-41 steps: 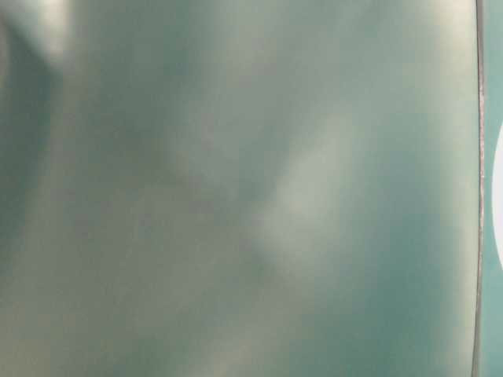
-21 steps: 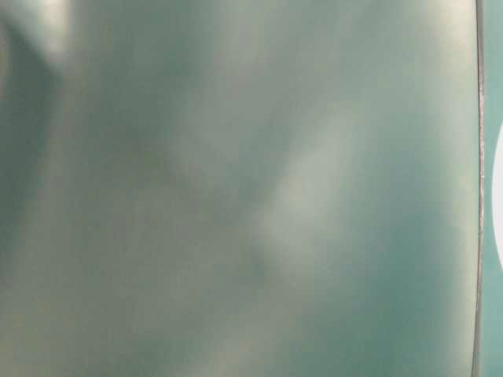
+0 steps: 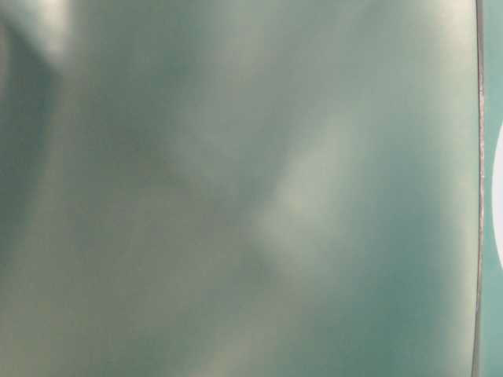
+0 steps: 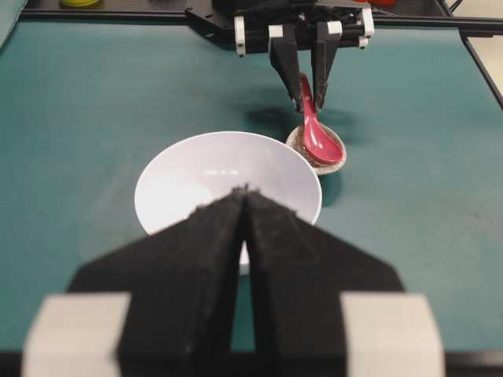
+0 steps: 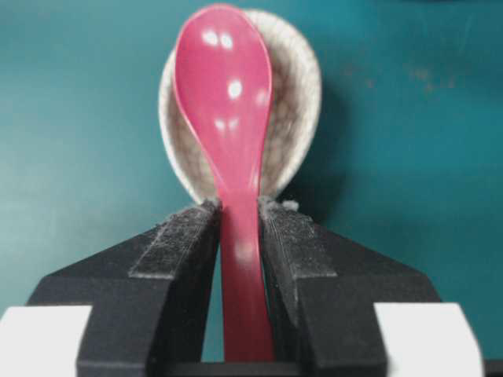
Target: Scoop the yellow hexagonal prism block from the bowl with a spoon using the right arm.
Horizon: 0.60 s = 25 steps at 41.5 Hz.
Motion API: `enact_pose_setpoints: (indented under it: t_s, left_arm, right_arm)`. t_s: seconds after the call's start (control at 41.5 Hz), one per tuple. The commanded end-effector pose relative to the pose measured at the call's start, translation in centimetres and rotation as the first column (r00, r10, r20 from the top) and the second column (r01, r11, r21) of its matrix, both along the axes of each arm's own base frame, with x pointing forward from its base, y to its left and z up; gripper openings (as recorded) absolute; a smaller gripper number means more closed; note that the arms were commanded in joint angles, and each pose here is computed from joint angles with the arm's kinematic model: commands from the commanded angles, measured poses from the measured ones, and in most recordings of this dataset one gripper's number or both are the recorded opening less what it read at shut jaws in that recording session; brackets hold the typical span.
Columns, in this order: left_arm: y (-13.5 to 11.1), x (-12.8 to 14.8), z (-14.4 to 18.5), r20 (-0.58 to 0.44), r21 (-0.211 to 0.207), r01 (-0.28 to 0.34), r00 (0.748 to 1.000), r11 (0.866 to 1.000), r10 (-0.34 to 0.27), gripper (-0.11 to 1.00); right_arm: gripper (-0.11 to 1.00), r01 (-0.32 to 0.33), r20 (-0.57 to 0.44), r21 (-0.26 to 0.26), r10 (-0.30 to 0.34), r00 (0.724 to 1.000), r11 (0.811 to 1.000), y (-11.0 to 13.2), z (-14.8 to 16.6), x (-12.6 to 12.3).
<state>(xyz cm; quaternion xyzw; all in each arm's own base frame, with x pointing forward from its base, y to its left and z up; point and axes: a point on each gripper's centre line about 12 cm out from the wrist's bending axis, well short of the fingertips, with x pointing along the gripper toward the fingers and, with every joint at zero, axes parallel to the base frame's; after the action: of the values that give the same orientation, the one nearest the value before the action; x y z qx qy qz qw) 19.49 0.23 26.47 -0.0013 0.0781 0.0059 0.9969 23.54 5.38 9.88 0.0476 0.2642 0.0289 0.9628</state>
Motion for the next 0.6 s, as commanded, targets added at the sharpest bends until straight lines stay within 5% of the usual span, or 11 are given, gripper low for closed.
enact_pose_setpoints:
  t_s: [0.0, 0.217, 0.579]
  left_arm:
    - [0.03, 0.25, 0.49, 0.009, 0.0, -0.001, 1.0, 1.0, 0.001, 0.01]
    - [0.03, 0.25, 0.49, 0.009, 0.0, -0.001, 1.0, 1.0, 0.001, 0.01]
    - [0.03, 0.22, 0.3, 0.005, 0.0, -0.001, 1.0, 1.0, 0.001, 0.01]
  right_arm:
    - [0.33, 0.005, 0.047, 0.008, -0.006, 0.999, 1.0, -0.04, 0.82, 0.2]
    - [0.57, 0.0, 0.053, -0.001, 0.0, 0.999, 1.0, -0.07, 0.85, 0.1]
    - [0.57, -0.003, 0.101, -0.018, 0.005, 0.995, 1.0, -0.23, 1.19, 0.03]
